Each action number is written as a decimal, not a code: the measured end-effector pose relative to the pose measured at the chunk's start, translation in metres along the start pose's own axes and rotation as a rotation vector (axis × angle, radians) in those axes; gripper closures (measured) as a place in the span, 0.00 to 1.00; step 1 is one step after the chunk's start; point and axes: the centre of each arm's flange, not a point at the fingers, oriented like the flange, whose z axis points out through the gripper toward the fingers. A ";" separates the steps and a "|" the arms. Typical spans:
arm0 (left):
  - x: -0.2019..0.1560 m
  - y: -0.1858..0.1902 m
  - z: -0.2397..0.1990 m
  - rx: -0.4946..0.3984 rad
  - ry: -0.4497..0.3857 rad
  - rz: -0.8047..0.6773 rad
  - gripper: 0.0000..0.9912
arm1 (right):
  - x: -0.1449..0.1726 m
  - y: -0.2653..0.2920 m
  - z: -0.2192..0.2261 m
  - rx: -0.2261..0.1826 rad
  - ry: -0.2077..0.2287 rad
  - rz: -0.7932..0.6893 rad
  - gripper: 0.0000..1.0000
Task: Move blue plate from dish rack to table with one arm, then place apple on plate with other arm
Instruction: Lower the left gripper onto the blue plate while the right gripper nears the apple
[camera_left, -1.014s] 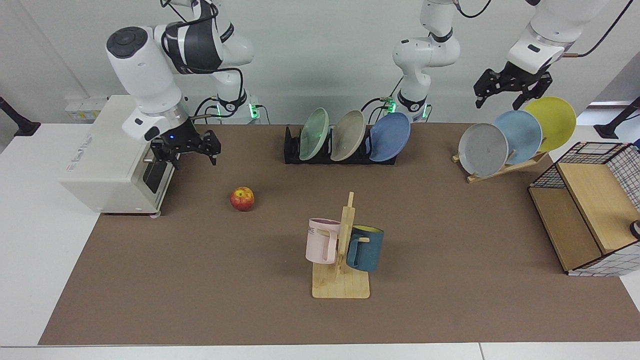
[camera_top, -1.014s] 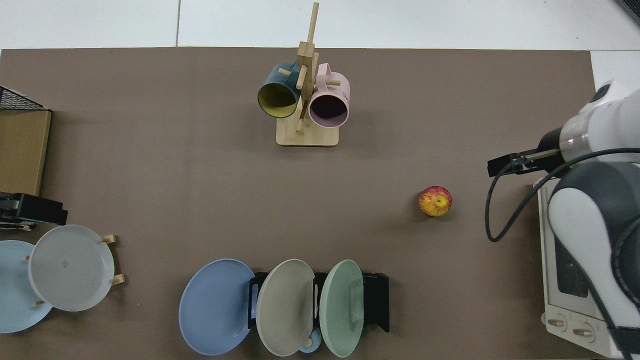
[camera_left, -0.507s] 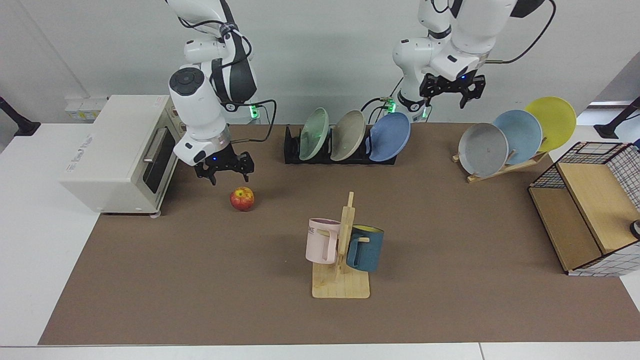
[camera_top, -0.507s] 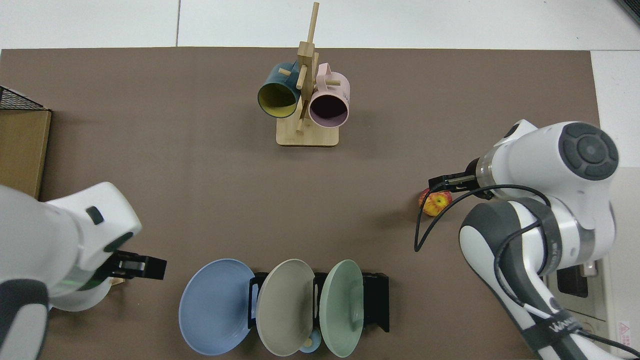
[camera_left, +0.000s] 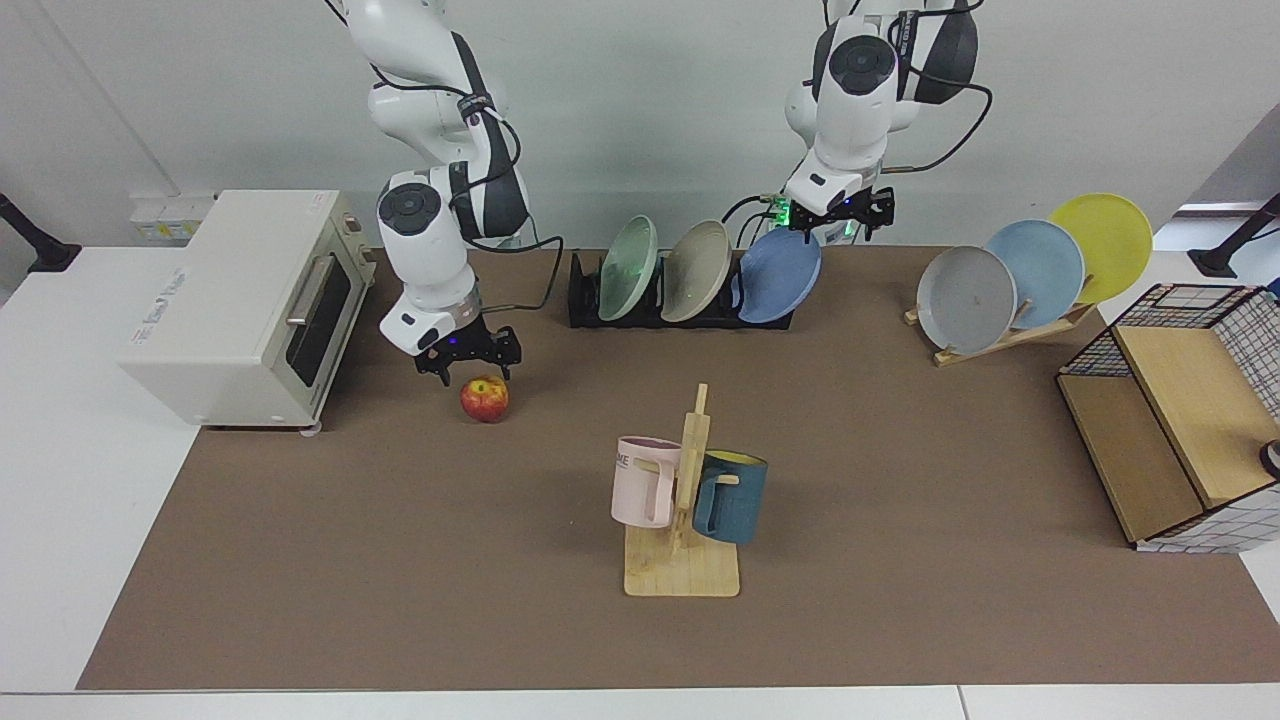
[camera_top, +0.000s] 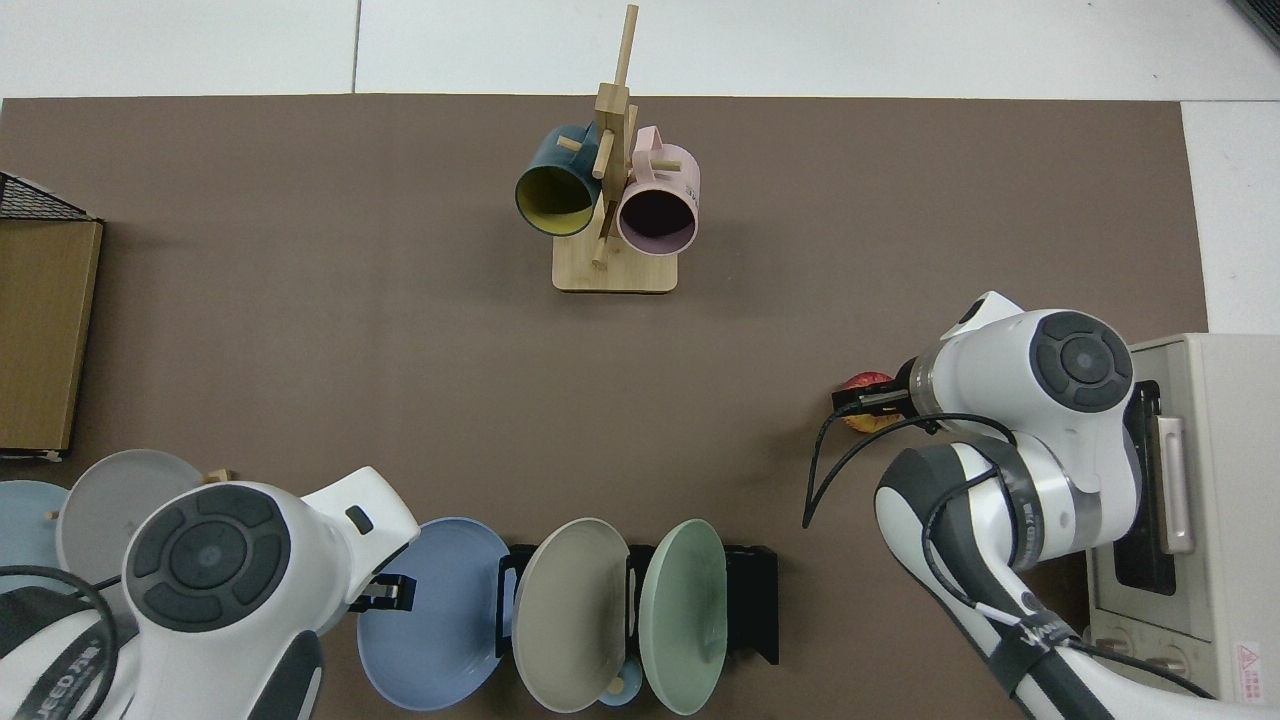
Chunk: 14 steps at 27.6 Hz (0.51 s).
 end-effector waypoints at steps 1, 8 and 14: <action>0.000 0.001 0.007 0.003 -0.005 -0.006 0.02 | 0.000 0.000 0.005 -0.001 0.001 0.002 0.00; -0.006 0.014 0.040 0.025 -0.041 -0.008 0.07 | 0.002 -0.001 0.043 -0.004 -0.006 0.017 0.00; -0.009 0.019 0.045 0.003 -0.056 -0.010 0.21 | 0.003 0.000 0.068 -0.007 -0.019 0.023 0.00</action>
